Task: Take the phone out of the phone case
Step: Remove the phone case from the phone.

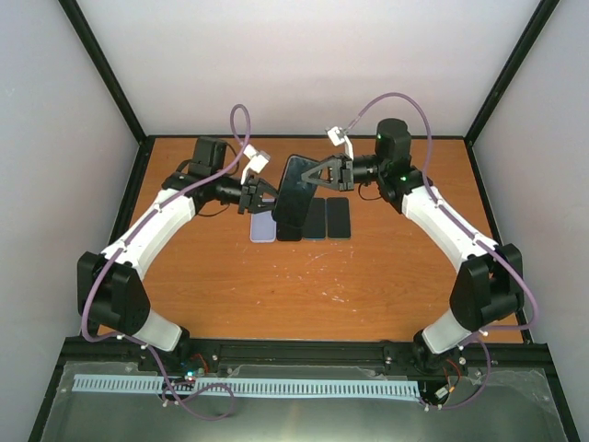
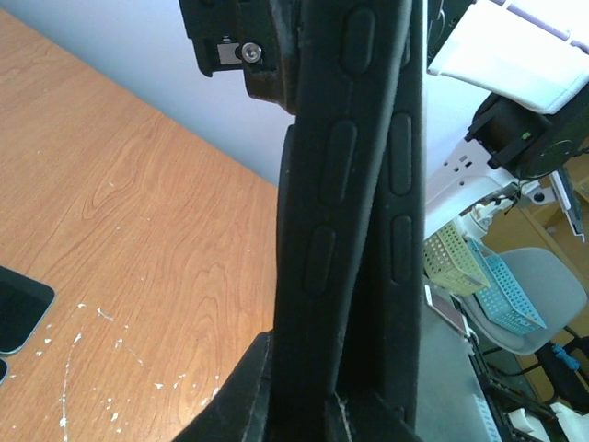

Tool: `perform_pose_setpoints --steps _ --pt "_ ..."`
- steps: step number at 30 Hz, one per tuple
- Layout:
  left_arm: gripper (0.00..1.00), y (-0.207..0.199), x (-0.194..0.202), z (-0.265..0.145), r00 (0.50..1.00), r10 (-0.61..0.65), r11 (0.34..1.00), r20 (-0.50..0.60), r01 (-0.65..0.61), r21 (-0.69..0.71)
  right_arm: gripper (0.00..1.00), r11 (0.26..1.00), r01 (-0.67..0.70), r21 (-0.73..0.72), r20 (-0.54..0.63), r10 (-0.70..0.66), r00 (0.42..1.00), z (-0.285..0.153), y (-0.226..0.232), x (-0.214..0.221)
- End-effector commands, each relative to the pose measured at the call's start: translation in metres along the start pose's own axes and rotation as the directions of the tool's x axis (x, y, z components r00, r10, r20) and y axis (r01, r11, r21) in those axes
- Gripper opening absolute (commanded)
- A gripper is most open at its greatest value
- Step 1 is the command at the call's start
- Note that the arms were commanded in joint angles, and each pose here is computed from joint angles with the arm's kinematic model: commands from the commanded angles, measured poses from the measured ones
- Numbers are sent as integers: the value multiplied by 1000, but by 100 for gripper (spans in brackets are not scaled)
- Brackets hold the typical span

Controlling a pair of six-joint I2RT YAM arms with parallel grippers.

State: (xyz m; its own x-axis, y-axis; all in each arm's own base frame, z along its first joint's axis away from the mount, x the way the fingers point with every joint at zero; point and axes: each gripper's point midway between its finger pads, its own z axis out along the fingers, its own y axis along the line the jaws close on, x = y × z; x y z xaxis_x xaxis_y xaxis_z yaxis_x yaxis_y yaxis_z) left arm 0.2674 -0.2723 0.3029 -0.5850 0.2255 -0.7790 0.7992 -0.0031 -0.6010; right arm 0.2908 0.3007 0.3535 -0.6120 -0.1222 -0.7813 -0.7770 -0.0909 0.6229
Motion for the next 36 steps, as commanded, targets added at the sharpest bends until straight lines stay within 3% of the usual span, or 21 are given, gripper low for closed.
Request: perform_pose_setpoints --steps 1,3,9,13,20,25,36 --pt "1 -52 -37 2 981 187 973 52 -193 130 3 993 -27 -113 -115 14 993 40 8 26" --pt "1 -47 -37 -7 984 164 978 65 -171 118 7 997 -34 -75 -104 26 994 35 -2 20" --pt "1 -25 -36 -37 991 68 994 112 -77 79 44 995 -5 101 -12 7 1000 2 -36 -14" --pt "1 -6 -32 -49 990 -2 999 139 -5 50 58 975 21 223 30 -28 999 -20 -53 -32" --pt "1 41 -28 -78 953 -211 976 219 217 -2 63 883 130 451 6 -149 989 -37 -72 -37" --pt "1 58 -30 -82 911 -321 941 257 338 -23 63 754 252 606 -95 -246 965 -33 -84 -32" --pt "1 97 -27 -88 789 -506 821 348 565 -87 64 469 598 651 -412 -443 796 28 -73 -18"
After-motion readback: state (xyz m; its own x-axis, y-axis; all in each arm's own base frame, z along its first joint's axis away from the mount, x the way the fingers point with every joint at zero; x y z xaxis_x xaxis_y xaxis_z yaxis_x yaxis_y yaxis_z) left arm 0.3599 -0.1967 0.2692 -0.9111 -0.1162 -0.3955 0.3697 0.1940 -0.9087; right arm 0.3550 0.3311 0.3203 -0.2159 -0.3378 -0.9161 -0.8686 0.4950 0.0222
